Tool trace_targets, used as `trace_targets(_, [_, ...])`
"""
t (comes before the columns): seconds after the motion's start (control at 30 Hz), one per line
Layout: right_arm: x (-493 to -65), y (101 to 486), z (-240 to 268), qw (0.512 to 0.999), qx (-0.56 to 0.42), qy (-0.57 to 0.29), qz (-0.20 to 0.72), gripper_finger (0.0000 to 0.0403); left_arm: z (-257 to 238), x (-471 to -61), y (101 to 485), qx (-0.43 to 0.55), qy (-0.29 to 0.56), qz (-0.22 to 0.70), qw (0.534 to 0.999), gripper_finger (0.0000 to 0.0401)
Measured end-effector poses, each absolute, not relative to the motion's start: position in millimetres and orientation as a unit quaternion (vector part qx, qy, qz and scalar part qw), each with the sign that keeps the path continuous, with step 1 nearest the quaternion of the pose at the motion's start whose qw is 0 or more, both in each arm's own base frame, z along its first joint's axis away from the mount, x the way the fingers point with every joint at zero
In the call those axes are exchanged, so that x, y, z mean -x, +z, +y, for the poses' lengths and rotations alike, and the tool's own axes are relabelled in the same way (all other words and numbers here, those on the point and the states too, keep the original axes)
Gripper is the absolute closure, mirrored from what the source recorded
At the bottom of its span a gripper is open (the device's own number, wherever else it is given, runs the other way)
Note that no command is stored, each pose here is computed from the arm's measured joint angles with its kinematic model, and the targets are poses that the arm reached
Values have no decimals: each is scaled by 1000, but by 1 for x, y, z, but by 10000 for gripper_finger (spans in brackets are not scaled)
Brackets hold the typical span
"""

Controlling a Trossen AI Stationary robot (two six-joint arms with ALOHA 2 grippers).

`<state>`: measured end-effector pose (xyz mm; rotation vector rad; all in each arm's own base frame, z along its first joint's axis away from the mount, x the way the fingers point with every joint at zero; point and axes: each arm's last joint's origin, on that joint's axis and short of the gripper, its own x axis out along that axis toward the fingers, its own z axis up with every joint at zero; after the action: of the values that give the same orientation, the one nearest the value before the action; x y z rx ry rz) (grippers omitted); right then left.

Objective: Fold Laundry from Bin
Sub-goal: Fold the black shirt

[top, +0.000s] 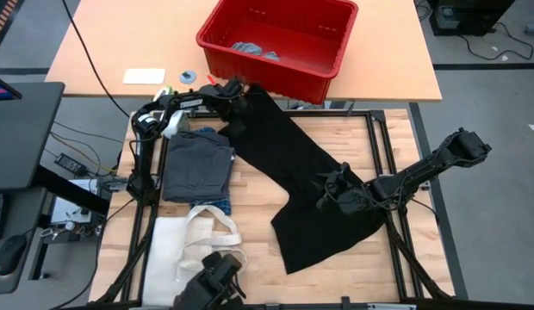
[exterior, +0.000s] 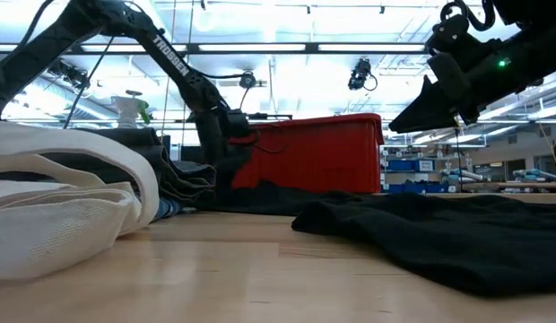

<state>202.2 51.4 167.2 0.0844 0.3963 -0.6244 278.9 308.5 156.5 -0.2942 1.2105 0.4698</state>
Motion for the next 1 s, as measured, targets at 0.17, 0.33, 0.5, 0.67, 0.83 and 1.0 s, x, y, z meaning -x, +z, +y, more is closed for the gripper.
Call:
trace_targets(0.17, [-202,167,51,932,-41,-304,195,251,297,-291,156,105,196,572,789,315])
trace_targets(0.33, [-202,167,52,933,-44,-297,198,251,294,-290,157,87,177,585,787,389])
trace_targets(0.5, [-202,167,52,933,-45,-297,197,251,294,-284,184,68,191,566,799,396])
trace_targets(0.67, [-202,167,52,933,-45,-297,197,251,290,-276,232,40,209,515,830,398])
trace_targets(0.83, [-202,167,52,933,-45,-297,197,251,278,-276,257,31,191,477,857,399])
trace_targets(1.0, [-203,167,52,935,-55,-288,201,251,265,-285,265,15,172,465,869,400])
